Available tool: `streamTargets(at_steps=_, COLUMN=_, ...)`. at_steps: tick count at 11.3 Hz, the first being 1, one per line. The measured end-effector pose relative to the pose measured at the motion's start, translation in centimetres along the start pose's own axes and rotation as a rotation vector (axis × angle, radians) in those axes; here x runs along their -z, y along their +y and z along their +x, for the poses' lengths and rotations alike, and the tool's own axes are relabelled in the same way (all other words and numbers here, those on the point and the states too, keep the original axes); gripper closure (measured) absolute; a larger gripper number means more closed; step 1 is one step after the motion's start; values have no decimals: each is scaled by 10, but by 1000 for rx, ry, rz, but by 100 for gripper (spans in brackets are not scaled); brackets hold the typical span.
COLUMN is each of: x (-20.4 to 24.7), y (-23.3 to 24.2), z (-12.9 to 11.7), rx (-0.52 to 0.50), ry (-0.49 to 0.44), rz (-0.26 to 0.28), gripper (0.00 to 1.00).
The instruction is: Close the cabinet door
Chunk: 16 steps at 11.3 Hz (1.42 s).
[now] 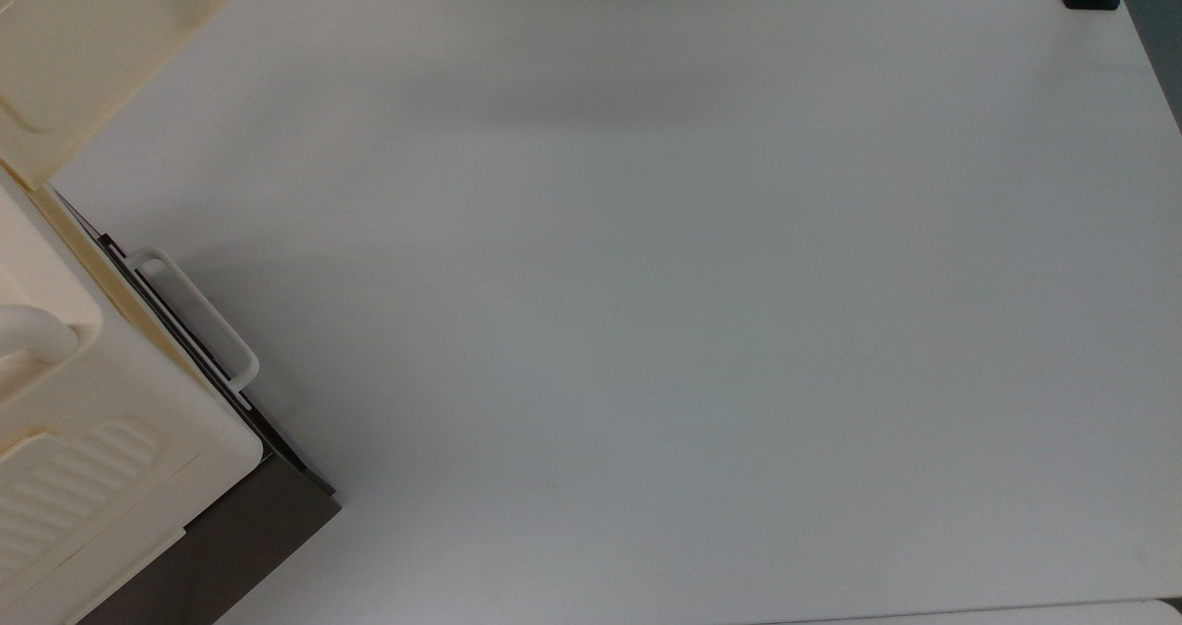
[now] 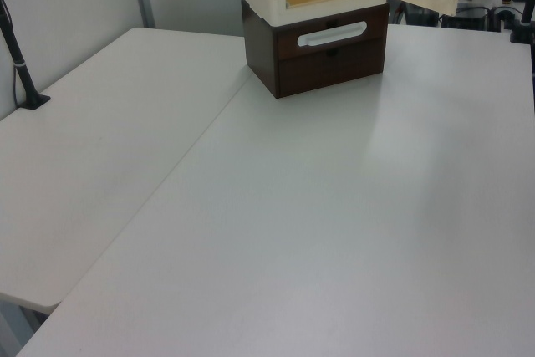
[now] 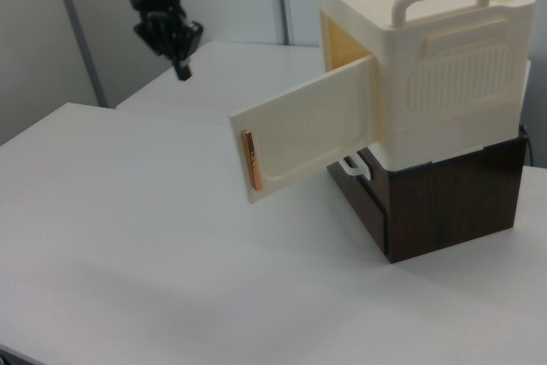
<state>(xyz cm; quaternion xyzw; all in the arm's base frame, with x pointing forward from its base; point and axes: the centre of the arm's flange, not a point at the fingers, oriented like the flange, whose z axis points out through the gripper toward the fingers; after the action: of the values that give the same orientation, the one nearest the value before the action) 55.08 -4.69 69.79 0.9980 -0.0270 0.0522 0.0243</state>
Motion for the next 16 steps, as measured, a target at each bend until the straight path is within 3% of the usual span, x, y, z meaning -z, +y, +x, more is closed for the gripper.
streamTargets(at_steps=2, x=19, y=63, z=-10, rx=-82, ry=39, rz=5, gripper=99)
streamTargets(at_steps=6, x=43, y=179, z=-44, rx=-146, ry=121, rz=79, gripper=99)
streamTargets(at_steps=9, x=44, y=247, z=-69, rx=-177, ry=157, rz=38, gripper=99)
streamTargets(at_steps=12, x=36, y=272, z=-81, rx=-127, ry=142, rz=25, gripper=99)
streamTargets(at_steps=16, x=-5, y=265, z=-60, rx=-137, ry=66, rz=46, gripper=99)
